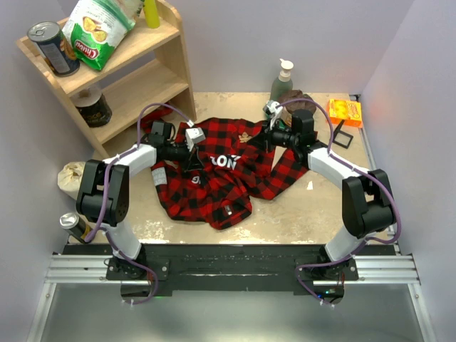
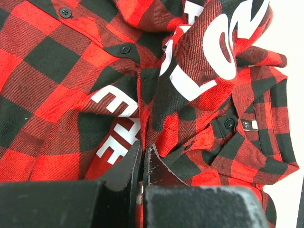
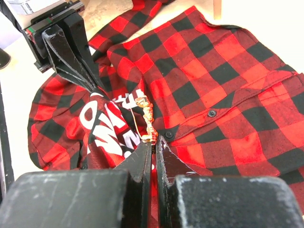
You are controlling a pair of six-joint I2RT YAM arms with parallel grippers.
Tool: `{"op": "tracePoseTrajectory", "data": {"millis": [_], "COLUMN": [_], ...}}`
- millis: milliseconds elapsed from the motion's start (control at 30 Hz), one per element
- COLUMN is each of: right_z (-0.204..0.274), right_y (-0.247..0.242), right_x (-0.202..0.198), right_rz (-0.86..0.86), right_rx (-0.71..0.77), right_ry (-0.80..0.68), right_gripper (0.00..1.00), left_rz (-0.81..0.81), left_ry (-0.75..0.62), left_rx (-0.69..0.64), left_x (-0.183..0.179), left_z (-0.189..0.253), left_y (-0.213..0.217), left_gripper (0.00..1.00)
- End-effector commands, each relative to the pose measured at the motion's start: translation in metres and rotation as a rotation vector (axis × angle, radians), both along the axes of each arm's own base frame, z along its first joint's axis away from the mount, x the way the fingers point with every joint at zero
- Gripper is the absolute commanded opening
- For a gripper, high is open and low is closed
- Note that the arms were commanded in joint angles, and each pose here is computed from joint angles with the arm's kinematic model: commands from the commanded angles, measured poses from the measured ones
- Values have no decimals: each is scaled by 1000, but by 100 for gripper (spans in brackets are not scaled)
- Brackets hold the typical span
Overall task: Remove the brooch from the garment
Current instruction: Remove the brooch from the clothes, then adjust the clothes at the center of the board.
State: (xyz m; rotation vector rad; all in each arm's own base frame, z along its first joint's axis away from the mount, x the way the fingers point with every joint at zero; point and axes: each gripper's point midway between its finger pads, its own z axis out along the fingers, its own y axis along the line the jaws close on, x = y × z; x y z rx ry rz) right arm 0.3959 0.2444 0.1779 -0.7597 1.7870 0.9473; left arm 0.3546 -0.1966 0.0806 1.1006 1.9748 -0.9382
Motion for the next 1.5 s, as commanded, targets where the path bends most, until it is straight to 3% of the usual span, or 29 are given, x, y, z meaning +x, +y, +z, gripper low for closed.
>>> {"op": "tracePoseTrajectory", "data": {"millis": [0,67,200,533,900,1067,1233,1467], "right_z": [27,28,32,40,55,58,31,-19], "right_y": [-1,-4,-7,-22,-35,-38,-39,-44], "right_x": [14,15,17,22,27,29,32,55], "right_rz": [-33,-44,-51,-84,-118,-124,-124,-194], "right_rx": [8,6,15,35,57,59,17,-28], "right_ry": [-97,-97,-100,-97,-115,-118,-74,28], "right_gripper": [0,0,0,0,0,0,0,0], "left_rz": [-20,-22,-35,-93,-414,-419,-435,-520], "left_ry": [-45,-56,-98,-216,-136,-137,-92,29], "left_rx": [-25,-24,-24,4,72,98,127,198], "left_x": [5,5,3,-15,-90,-95,-101,-134], "left_z": [18,23,39,74,36,13,-7,-53], "left_y": [-2,-1,-1,3,-32,-57,-70,-76], "left_gripper": [7,11,34,65,71,71,71,71]}}
